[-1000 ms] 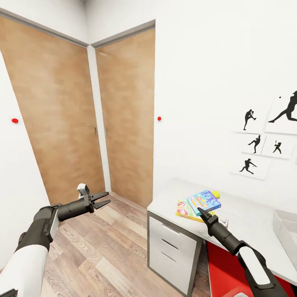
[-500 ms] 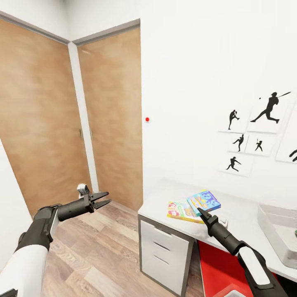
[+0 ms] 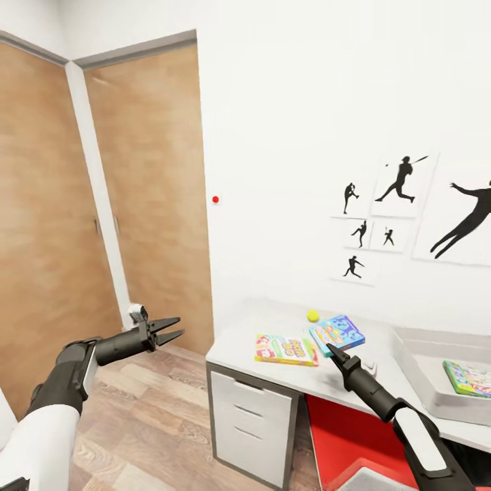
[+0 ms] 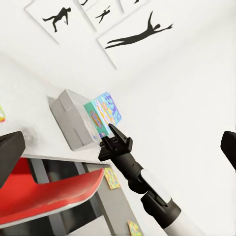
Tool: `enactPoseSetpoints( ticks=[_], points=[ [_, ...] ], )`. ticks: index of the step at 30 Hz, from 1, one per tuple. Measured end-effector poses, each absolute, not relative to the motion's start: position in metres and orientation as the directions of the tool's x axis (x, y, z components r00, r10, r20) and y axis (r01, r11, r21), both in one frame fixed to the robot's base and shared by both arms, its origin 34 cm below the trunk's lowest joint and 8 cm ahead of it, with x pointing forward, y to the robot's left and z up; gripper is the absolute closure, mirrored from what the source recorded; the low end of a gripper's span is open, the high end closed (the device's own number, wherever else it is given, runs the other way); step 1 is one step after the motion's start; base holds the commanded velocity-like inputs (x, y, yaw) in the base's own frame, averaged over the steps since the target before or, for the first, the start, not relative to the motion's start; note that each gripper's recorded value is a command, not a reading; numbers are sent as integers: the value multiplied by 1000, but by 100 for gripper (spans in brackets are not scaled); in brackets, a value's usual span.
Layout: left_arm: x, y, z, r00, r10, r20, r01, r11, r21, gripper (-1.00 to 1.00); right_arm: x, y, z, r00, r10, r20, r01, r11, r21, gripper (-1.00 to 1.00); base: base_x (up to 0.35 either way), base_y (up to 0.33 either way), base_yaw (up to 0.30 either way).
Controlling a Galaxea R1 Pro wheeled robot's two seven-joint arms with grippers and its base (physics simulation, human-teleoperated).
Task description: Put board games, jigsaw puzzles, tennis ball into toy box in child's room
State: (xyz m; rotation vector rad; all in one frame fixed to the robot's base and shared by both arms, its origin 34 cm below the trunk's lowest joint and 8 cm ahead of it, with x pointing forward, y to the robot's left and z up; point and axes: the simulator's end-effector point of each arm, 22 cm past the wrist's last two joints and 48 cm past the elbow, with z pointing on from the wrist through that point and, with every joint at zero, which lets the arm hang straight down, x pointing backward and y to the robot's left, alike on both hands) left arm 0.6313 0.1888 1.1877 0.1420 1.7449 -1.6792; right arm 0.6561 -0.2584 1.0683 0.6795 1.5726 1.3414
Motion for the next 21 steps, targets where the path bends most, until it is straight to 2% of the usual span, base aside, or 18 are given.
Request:
enactPoseSetpoints(
  ticks=[13,21],
  points=[
    [630,190,1191,-744,-381,-548,533,155,-832,-100,655,-257,1072,-415,861,-293,-160,248,955,100,8,110,-254],
    [630,190,1191,-744,-381,-549,534,155,-831,-100,656,-257,1074,-413,861,-297,-164,250,954,100,93,118,-116]
  ],
)
